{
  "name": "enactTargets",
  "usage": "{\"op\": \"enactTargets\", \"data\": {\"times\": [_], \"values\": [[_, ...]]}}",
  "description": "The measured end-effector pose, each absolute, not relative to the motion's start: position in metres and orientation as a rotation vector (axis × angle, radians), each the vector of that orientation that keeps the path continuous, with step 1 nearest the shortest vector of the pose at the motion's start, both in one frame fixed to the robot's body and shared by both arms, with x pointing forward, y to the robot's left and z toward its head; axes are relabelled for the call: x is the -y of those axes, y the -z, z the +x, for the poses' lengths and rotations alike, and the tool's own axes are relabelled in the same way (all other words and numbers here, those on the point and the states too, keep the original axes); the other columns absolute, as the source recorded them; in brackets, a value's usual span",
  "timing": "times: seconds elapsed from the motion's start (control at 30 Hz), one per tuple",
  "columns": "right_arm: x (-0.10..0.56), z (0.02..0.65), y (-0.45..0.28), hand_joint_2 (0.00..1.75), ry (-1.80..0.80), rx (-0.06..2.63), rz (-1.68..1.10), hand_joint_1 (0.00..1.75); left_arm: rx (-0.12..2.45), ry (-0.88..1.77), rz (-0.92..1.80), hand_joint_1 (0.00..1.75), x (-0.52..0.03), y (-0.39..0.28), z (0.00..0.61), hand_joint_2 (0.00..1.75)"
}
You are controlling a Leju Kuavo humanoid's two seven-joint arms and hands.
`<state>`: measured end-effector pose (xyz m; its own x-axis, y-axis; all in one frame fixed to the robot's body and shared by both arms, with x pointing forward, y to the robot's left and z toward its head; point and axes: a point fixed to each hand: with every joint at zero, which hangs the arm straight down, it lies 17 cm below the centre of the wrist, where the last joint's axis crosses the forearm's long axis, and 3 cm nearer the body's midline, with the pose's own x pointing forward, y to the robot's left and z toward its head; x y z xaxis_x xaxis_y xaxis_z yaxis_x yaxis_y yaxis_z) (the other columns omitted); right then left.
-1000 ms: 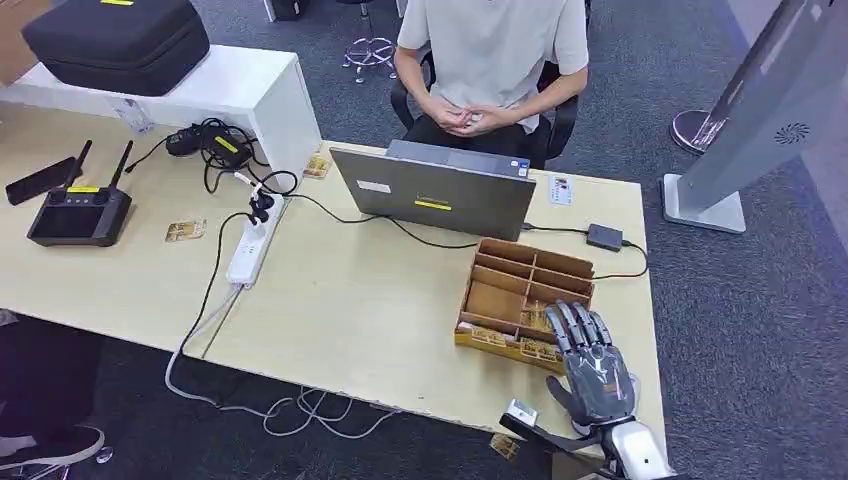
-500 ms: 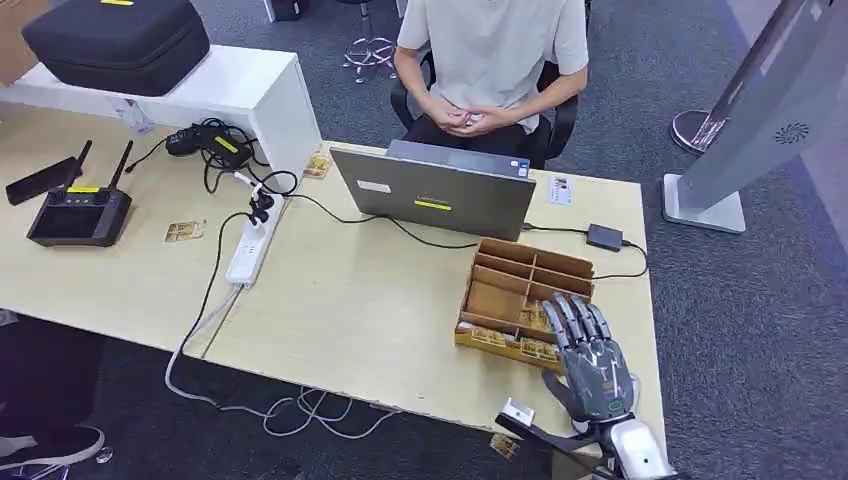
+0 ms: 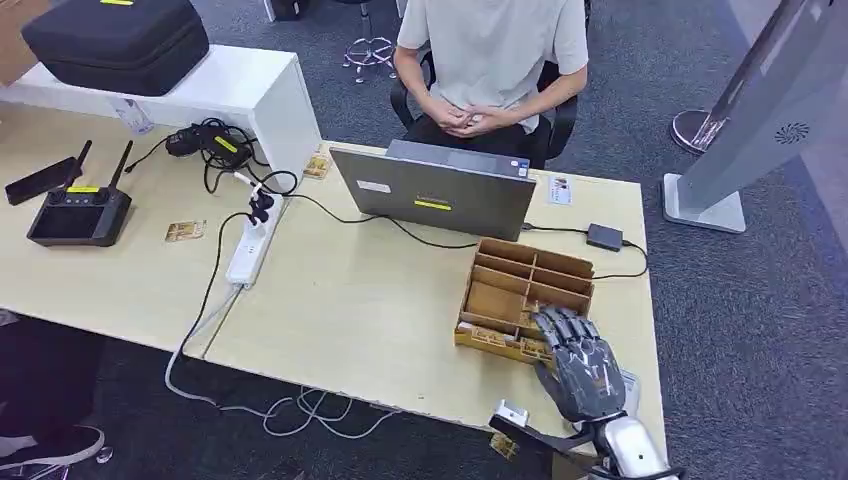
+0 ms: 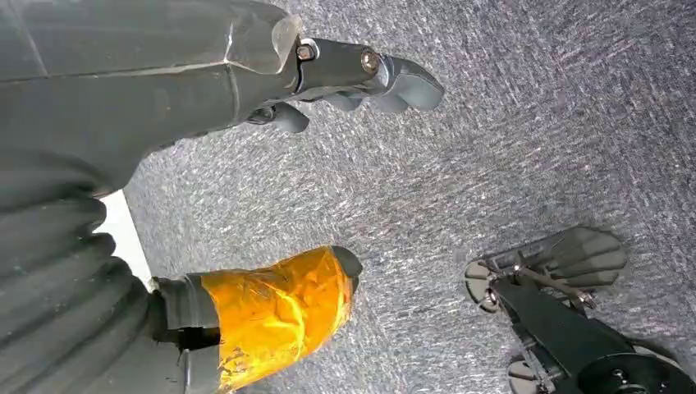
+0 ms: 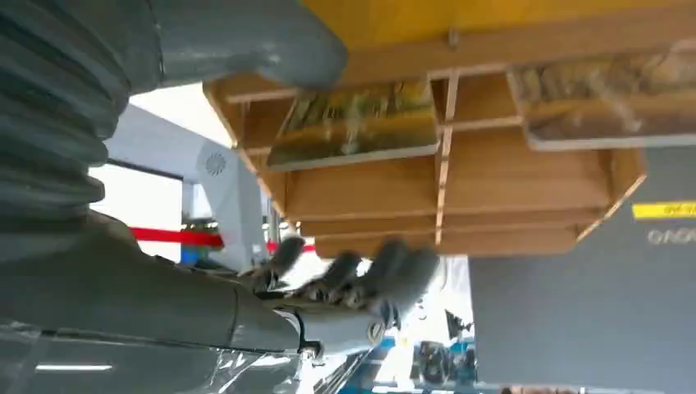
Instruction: Pass the card to the sensor for recognition and then transmit it.
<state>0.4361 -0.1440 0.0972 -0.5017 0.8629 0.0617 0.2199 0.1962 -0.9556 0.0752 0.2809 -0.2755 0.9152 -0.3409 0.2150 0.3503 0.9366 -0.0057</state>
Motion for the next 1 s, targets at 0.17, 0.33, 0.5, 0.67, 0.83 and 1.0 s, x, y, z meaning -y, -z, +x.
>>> {"op": "enactTargets", "data": {"times": [0.17, 0.33, 0.5, 0.67, 0.83, 1.0], "values": [[0.143, 0.436, -0.088, 1.75, -1.345, 1.831, -0.985, 1.75, 0.213, 0.358, -0.044, 0.0, -0.281, 0.276, 0.075, 1.75], [0.144, 0.44, -0.089, 1.75, -1.347, 1.828, -0.986, 1.75, 0.213, 0.357, -0.044, 0.0, -0.281, 0.276, 0.075, 1.75], [0.144, 0.443, -0.087, 1.75, -1.348, 1.818, -0.973, 1.75, 0.227, 0.358, -0.056, 0.0, -0.279, 0.275, 0.076, 1.75], [0.145, 0.447, -0.088, 1.75, -1.342, 1.819, -0.96, 1.75, 0.261, 0.37, -0.07, 0.0, -0.276, 0.273, 0.08, 1.75], [0.144, 0.459, -0.102, 1.75, -1.302, 1.842, -0.91, 1.75, 0.26, 0.38, -0.055, 0.0, -0.281, 0.274, 0.081, 1.75], [0.132, 0.498, -0.179, 1.75, -1.208, 1.947, -0.832, 1.75, 0.241, 0.407, -0.048, 0.0, -0.285, 0.274, 0.078, 1.75]]}}
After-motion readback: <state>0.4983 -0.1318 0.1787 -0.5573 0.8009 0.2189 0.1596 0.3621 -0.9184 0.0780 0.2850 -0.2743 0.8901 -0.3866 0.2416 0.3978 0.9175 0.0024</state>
